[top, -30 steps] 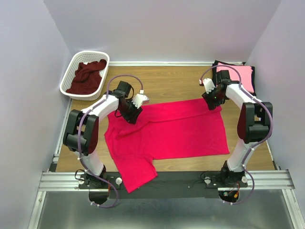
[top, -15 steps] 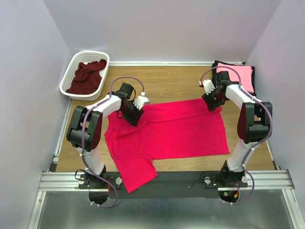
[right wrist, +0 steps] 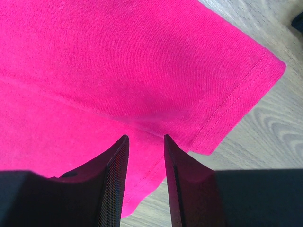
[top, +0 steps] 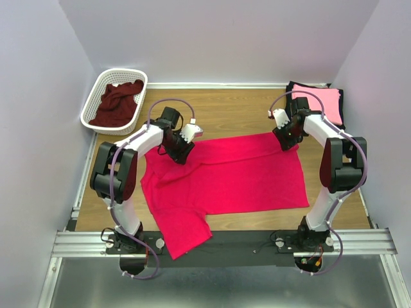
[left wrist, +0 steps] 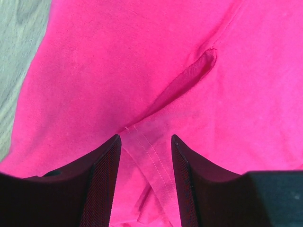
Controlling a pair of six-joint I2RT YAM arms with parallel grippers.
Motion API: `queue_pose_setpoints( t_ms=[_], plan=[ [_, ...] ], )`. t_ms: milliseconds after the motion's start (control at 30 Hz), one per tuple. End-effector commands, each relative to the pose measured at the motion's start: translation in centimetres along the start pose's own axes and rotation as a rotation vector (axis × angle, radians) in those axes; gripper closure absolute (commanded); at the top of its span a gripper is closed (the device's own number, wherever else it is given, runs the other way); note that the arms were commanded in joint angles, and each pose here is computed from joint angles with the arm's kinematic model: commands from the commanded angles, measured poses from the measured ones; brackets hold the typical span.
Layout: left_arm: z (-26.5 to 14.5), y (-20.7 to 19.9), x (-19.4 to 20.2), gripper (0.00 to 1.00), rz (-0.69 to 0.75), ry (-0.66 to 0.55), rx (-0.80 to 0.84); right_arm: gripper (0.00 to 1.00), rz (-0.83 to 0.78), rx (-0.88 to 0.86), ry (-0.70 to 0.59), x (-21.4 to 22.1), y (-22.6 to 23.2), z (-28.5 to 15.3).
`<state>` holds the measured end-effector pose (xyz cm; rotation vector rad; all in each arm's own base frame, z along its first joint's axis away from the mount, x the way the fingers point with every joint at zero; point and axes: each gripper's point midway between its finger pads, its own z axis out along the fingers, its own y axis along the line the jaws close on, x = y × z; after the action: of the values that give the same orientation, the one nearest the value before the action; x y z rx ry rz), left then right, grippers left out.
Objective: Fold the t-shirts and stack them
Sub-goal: Fold the tshirt
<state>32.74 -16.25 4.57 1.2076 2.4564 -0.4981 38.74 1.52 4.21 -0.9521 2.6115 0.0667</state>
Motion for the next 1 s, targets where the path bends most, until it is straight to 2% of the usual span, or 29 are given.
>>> queue_pose_setpoints(
  t_ms=[0,400,467,600,700,833,900,967],
  plan=[
    [0.6,1.2,0.1,0.46,0.007,0.010,-0.039,0.57,-0.005,-0.026,0.015,0.6,0.8,0.2],
    [1.5,1.5,1.1,0.44,-0.006,0.033,-0.046,0.57,-0.004,-0.037,0.014,0.7,1.0,0.3],
    [1.4,1.5,1.0,0.47,-0.004,0.031,-0.042,0.58,-0.005,-0.034,0.015,0.6,0.9,0.3],
    [0.9,0.7,0.3,0.59,0.004,0.008,-0.008,0.58,-0.006,-0.031,0.011,0.5,0.8,0.2],
    [-0.4,0.2,-0.5,0.72,0.023,-0.022,0.001,0.58,-0.004,-0.032,0.012,0.5,0.8,0.3],
    [-2.1,-0.6,-1.3,0.95,0.043,-0.041,0.009,0.58,-0.007,-0.032,0.012,0.5,0.8,0.3],
    [-2.7,-1.5,-1.3,1.00,0.060,-0.046,0.042,0.58,-0.004,-0.033,0.014,0.5,0.7,0.4],
    [-3.0,-2.6,-1.5,1.00,0.076,-0.058,0.078,0.58,-0.003,-0.035,0.012,0.4,0.8,0.4]
  ],
)
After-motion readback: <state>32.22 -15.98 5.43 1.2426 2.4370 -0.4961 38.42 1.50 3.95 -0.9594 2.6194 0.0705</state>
